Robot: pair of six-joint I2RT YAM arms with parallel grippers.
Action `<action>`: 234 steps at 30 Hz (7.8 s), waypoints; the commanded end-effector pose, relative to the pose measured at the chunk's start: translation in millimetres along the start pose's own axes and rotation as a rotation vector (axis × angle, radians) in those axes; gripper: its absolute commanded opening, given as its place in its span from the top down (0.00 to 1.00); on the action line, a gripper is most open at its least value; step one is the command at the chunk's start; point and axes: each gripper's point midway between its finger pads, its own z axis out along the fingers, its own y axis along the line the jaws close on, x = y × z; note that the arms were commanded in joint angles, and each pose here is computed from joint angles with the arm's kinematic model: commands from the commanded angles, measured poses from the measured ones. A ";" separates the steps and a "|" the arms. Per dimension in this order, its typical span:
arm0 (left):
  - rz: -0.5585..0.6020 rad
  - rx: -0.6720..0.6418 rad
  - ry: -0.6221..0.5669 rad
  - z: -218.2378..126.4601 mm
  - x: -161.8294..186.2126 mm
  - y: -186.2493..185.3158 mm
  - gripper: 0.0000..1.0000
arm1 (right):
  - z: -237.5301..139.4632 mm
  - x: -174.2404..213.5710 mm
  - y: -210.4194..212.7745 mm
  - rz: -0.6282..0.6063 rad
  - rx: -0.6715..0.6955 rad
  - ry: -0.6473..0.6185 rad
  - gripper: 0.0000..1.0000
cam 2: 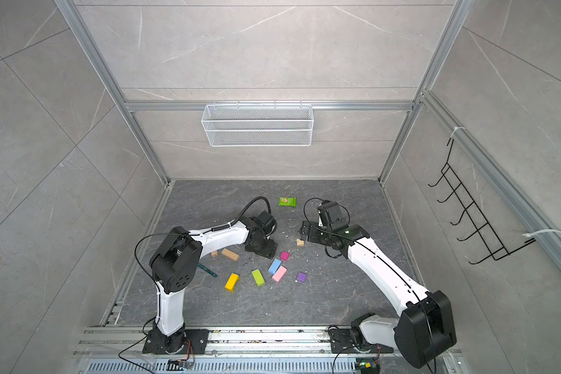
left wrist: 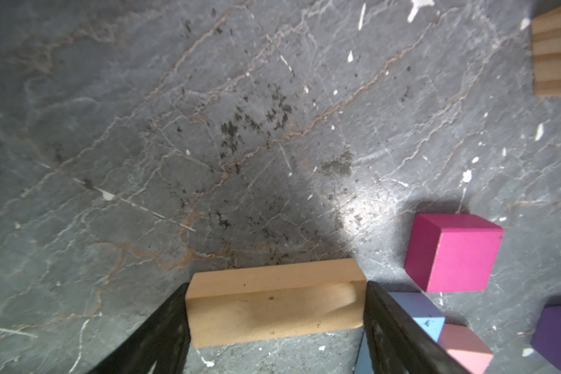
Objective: Build the wood block tower
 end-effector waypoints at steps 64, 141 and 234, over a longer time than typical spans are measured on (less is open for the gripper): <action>-0.360 -0.103 0.014 1.9 -70.3 32.5 0.52 | -19.3 -9.9 3.4 0.044 -0.009 -0.048 0.01; -0.078 -0.102 -0.060 -81.6 -46.1 40.9 0.00 | -31.2 -22.2 28.0 -0.024 -0.117 -0.064 0.01; -0.316 -0.107 0.231 -14.7 63.4 126.8 0.11 | -38.8 -10.7 64.4 -0.163 -0.323 0.002 0.01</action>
